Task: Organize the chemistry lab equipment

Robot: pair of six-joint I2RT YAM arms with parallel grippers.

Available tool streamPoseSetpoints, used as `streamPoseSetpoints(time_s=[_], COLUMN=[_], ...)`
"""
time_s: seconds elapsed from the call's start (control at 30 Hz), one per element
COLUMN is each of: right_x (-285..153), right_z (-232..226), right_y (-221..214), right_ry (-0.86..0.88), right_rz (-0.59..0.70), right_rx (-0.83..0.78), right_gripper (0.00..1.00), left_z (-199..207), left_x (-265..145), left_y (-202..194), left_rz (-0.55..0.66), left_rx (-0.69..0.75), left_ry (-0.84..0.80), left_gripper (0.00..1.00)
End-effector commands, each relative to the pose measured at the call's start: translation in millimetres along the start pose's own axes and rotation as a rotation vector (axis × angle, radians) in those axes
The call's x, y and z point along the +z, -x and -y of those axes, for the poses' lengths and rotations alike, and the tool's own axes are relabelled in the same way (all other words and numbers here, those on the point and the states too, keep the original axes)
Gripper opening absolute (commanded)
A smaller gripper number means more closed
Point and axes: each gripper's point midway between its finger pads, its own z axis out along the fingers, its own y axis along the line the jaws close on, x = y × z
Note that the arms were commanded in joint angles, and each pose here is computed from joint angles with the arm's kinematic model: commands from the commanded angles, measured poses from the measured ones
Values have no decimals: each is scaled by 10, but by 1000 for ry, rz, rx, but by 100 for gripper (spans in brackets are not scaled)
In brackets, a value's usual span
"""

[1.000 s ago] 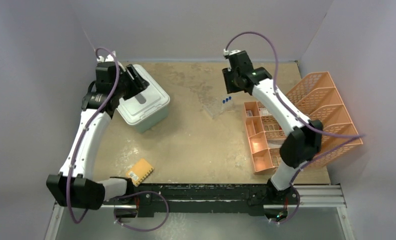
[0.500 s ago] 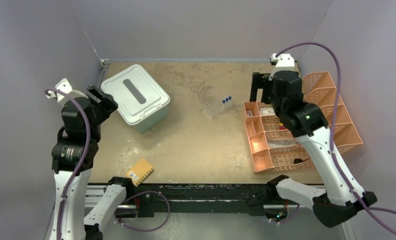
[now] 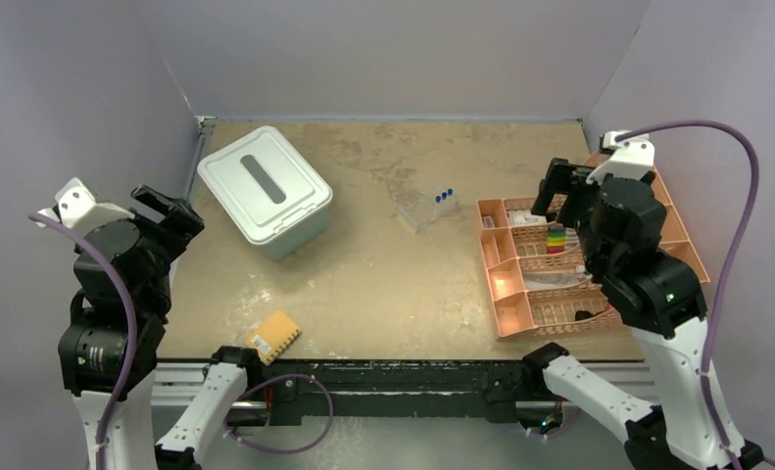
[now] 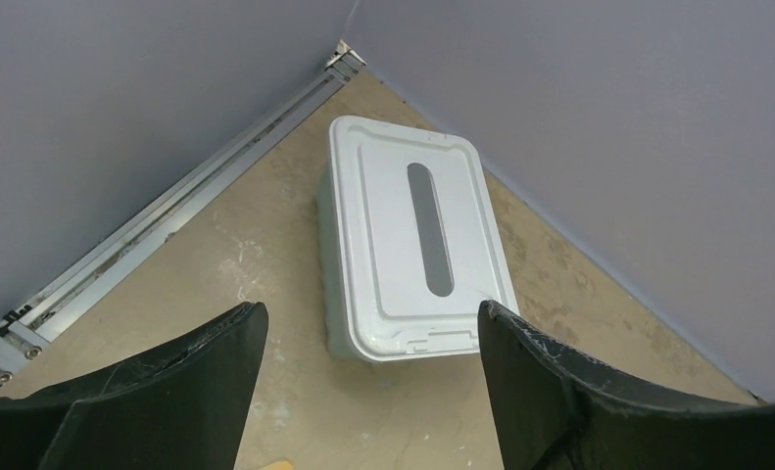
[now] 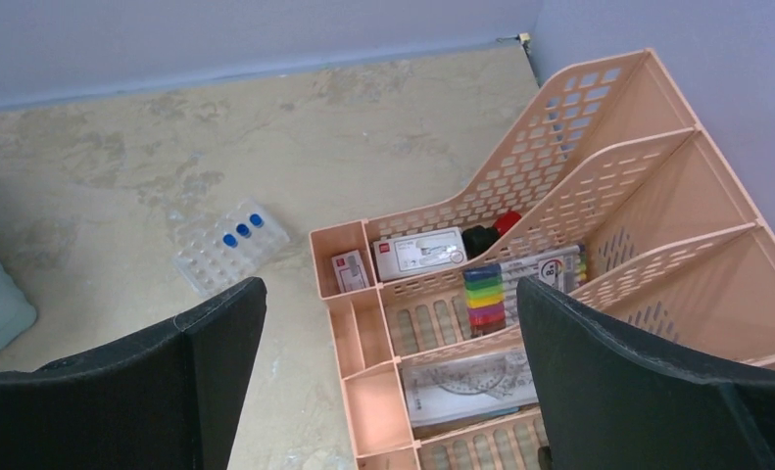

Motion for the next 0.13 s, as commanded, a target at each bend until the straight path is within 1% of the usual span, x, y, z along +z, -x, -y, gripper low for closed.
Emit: streamPoseSetpoints(time_s=[0.0,0.1], right_x=[-92,-98], right_z=[91,97], right_y=[152,138], right_ry=[-24,-25], right_rz=[44,40], right_rx=[29,27], right_gripper=[99,99], left_z=[-23,-13], left_x=[-142,-150], left_y=[128,97], left_rz=[34,18], left_rx=[-14,-10], left_ry=[-16,-24], left_gripper=[78,79])
